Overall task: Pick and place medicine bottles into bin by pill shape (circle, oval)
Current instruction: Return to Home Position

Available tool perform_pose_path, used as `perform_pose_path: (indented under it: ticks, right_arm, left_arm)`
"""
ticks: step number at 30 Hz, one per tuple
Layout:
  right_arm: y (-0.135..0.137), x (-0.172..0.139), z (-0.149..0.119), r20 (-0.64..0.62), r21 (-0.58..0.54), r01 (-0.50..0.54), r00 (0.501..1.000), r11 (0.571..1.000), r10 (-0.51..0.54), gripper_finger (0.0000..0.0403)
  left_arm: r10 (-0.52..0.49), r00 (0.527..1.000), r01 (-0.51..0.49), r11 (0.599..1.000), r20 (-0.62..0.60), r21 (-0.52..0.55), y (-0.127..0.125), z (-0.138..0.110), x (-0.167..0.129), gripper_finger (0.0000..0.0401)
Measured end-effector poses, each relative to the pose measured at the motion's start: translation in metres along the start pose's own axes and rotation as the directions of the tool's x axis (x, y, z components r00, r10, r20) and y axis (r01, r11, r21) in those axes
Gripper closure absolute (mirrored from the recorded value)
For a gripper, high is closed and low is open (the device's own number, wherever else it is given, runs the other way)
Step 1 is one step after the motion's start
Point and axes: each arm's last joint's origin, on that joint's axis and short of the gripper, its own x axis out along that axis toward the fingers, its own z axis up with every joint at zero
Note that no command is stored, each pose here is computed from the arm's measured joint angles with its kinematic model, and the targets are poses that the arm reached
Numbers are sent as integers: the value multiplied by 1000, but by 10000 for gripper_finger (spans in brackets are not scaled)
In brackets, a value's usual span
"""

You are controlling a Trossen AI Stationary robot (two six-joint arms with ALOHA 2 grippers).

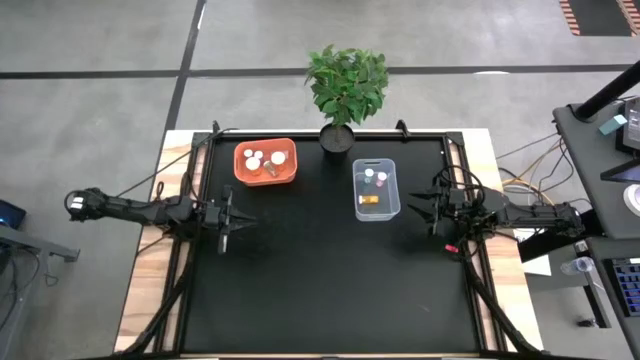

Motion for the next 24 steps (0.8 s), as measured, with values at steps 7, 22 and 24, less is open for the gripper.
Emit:
perform_pose_path:
  ticks: [7, 22, 24]
  right_arm:
    - [0, 0, 0, -1, 0, 0, 1000, 1000, 0, 259]
    - [0, 0, 0, 0, 0, 0, 1000, 1000, 0, 266]
    - [0, 0, 0, 0, 0, 0, 1000, 1000, 0, 264]
  left_arm:
    - [0, 1000, 0, 1000, 0, 0, 0, 0, 0, 366]
    - [-2, 1000, 2, 1000, -9, 1, 0, -1, 1, 366]
    - [-1, 1000, 1, 1000, -8, 1, 0, -1, 1, 366]
